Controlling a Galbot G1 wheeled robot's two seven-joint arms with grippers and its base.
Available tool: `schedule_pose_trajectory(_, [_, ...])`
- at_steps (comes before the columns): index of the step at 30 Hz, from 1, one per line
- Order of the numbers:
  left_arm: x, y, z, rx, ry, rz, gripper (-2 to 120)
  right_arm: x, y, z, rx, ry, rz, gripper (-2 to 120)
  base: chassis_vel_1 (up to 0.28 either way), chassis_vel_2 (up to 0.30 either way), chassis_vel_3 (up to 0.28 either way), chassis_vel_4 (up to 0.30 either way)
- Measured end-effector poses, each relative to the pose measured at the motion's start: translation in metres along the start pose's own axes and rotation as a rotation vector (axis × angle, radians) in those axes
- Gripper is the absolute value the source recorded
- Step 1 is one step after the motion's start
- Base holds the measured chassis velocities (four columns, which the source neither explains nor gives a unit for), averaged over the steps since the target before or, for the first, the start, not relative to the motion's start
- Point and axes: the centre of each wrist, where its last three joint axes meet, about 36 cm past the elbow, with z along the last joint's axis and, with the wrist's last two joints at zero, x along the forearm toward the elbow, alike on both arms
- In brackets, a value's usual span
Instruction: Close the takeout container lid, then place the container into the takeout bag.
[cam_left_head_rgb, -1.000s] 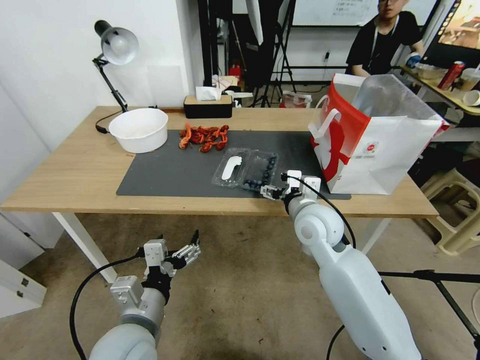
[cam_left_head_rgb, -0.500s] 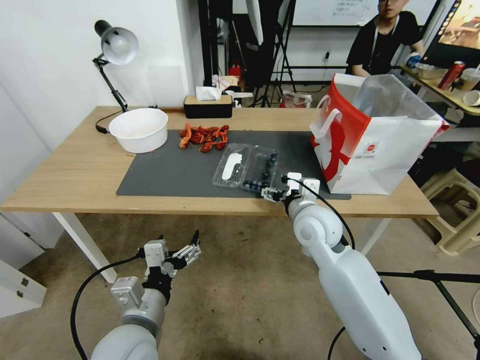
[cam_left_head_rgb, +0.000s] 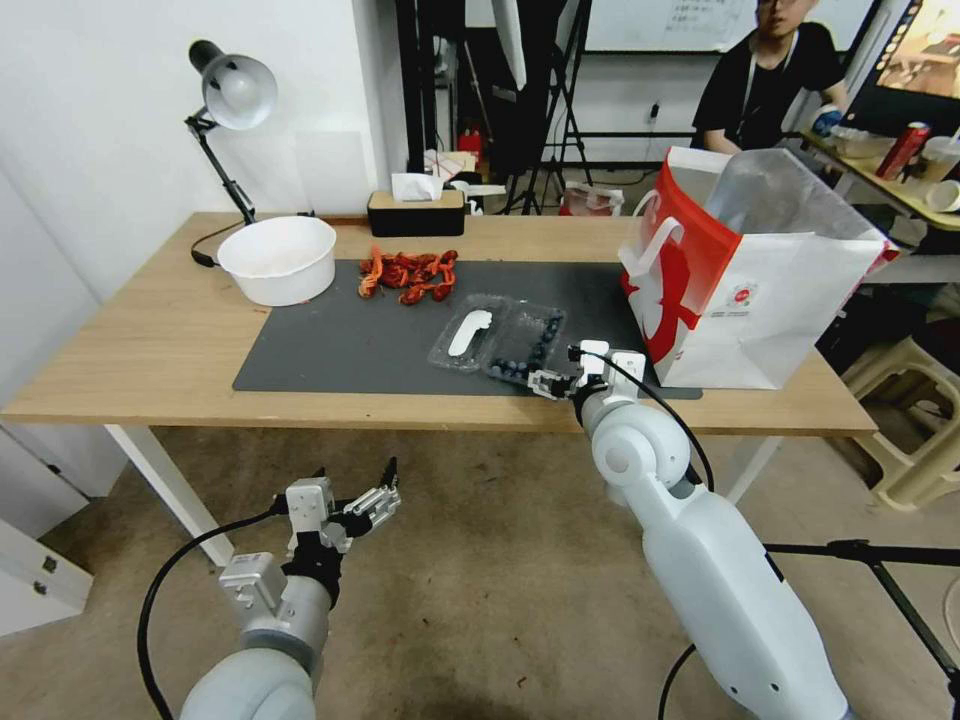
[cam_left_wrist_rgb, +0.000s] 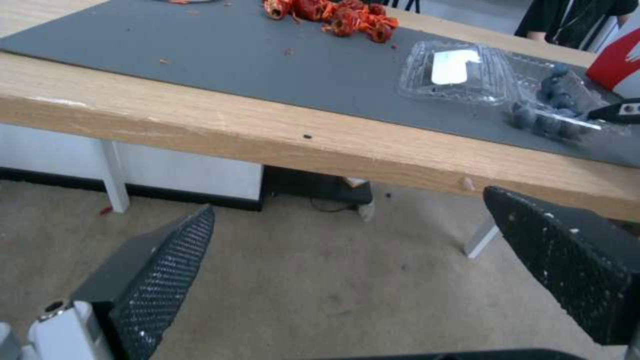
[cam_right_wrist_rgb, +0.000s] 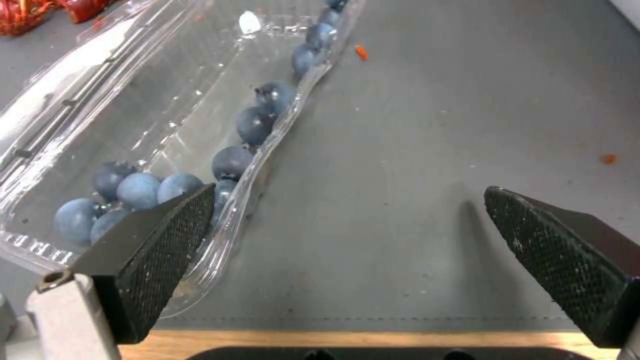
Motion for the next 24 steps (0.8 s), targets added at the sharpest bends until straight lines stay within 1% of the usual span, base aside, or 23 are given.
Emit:
schedule_pose_trajectory(12, [-0.002, 0.000, 0.002, 0.001, -0.005, 0.000, 100, 0.001, -0.019, -0.005, 0.007, -0.003, 0.031, 100, 0.000, 0.000, 0.000, 0.000])
schedule_pose_trajectory(24, [-0.001, 0.000, 0.002, 0.003, -0.008, 0.000, 100, 0.002, -0.025, -0.007, 0.010, -0.007, 0.042, 100, 0.000, 0.000, 0.000, 0.000])
